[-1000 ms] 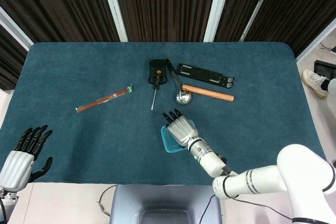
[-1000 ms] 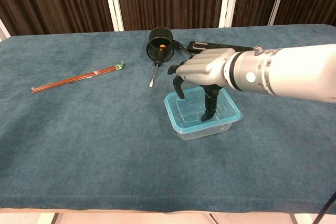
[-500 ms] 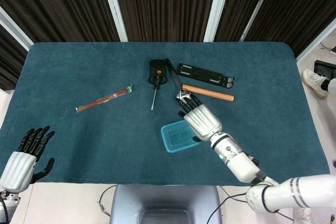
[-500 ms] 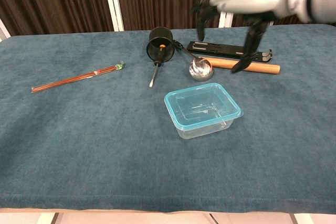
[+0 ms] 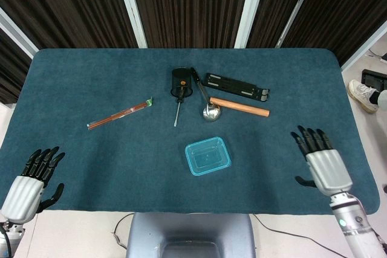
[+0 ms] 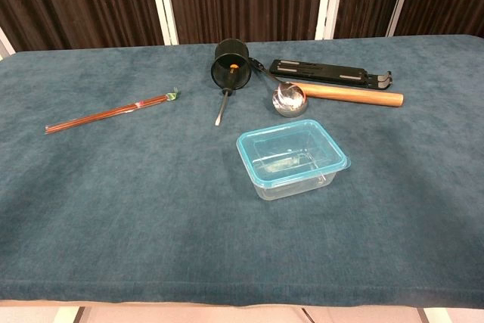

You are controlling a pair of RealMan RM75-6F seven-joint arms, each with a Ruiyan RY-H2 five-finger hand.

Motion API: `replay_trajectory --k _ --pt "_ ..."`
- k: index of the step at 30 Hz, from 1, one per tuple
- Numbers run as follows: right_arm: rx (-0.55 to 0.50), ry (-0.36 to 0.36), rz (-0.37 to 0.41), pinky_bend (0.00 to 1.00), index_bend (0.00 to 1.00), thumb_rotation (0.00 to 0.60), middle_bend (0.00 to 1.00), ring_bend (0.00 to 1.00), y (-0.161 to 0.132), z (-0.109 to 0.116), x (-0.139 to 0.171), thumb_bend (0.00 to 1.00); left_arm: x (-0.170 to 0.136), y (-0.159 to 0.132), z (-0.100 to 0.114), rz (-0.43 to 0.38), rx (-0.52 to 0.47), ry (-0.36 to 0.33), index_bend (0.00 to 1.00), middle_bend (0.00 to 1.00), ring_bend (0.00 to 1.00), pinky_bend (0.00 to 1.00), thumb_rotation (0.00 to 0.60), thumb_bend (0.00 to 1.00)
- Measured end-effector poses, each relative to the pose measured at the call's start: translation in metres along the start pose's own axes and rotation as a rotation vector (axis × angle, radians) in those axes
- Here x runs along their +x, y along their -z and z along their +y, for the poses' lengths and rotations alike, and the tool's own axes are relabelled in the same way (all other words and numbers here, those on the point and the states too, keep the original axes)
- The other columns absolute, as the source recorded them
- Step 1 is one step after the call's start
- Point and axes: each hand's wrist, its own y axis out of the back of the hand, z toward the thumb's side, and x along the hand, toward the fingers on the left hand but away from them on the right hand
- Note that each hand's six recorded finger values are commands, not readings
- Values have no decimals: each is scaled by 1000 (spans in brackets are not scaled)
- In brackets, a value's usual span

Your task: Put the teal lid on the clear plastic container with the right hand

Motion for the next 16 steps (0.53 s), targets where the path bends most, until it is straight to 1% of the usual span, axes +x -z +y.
replay_trajectory --k 3,6,8,10,12,14,16 --pt "-54 36 -69 0 0 600 0 0 32 -13 20 226 -1 -1 -1 -2 6 0 0 0 0 17 600 442" --pt "-103 58 -132 0 0 600 0 0 57 -28 42 221 -2 -4 -1 -10 9 1 0 0 0 17 600 441" --pt "-109 82 -145 0 0 600 0 0 64 -29 47 220 -2 -5 -2 -14 11 0 0 0 0 17 600 441" --pt "-107 128 -151 0 0 600 0 0 66 -25 48 218 -3 -5 -2 -15 11 4 0 0 0 17 600 441" --pt "-102 154 -160 0 0 600 0 0 69 -24 50 217 -3 -5 -2 -15 11 3 0 0 0 17 600 441" --pt "-98 154 -164 0 0 600 0 0 71 -26 51 218 -3 -6 -3 -16 11 4 0 0 0 17 600 441" --pt "-98 133 -158 0 0 600 0 0 69 -30 50 218 -3 -6 -3 -16 13 6 0 0 0 17 600 441"
